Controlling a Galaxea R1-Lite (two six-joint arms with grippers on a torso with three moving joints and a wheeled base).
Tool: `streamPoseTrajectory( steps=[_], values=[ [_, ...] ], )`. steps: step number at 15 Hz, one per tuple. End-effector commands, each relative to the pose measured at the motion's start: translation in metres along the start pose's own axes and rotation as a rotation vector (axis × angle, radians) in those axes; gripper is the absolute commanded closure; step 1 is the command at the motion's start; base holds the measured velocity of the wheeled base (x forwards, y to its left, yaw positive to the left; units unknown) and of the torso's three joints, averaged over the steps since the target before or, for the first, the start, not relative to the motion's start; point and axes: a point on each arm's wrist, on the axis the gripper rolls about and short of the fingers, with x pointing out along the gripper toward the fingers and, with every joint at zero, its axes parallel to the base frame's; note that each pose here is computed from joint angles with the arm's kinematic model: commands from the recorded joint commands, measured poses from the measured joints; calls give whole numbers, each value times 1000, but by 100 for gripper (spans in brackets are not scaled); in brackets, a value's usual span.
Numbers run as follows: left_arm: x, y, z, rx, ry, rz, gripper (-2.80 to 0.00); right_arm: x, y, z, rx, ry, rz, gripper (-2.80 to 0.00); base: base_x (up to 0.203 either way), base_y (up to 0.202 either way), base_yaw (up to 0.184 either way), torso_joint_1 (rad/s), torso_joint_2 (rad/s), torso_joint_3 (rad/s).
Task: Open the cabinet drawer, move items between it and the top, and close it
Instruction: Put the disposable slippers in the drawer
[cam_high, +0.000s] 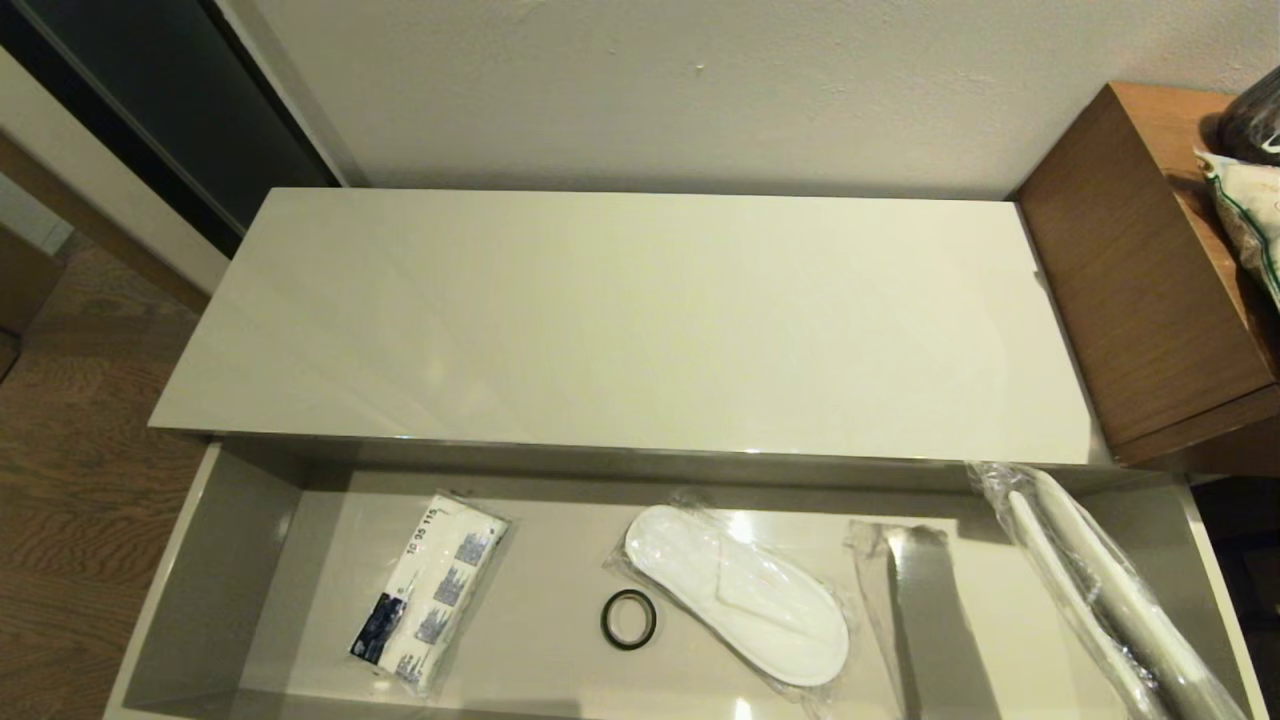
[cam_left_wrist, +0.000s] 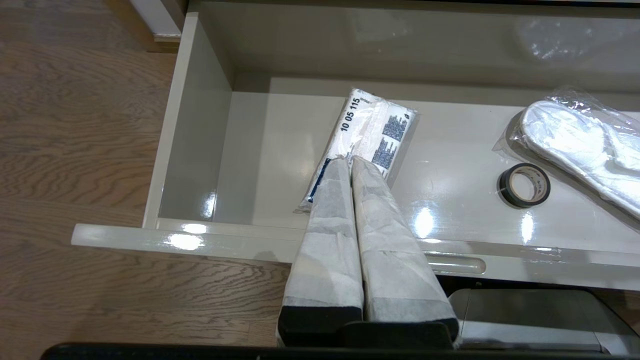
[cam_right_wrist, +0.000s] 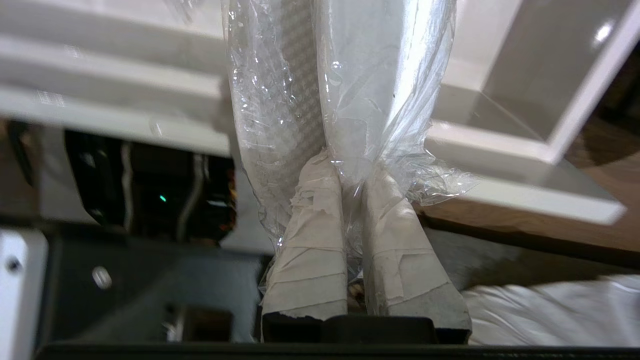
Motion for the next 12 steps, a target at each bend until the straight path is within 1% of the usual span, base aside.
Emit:
streamPoseTrajectory(
  steps=[1,3,5,10,12],
  values=[
    [0,0,0,0,0,0,0,18,5,10,13,65,-13,0,0,0,0,0,0,0],
    [0,0,0,0,1,0,0,38,11,25,72,102,-35,0,0,0,0,0,0,0],
    [0,0,0,0,0,0,0,56,17,37,129,104,-50,0,0,0,0,0,0,0],
    [0,0,0,0,-2,0,0,94,28,52,209,133,-68,0,0,0,0,0,0,0],
    [0,0,0,0,1,0,0,112,34,52,214,182,-76,0,0,0,0,0,0,0]
  ],
)
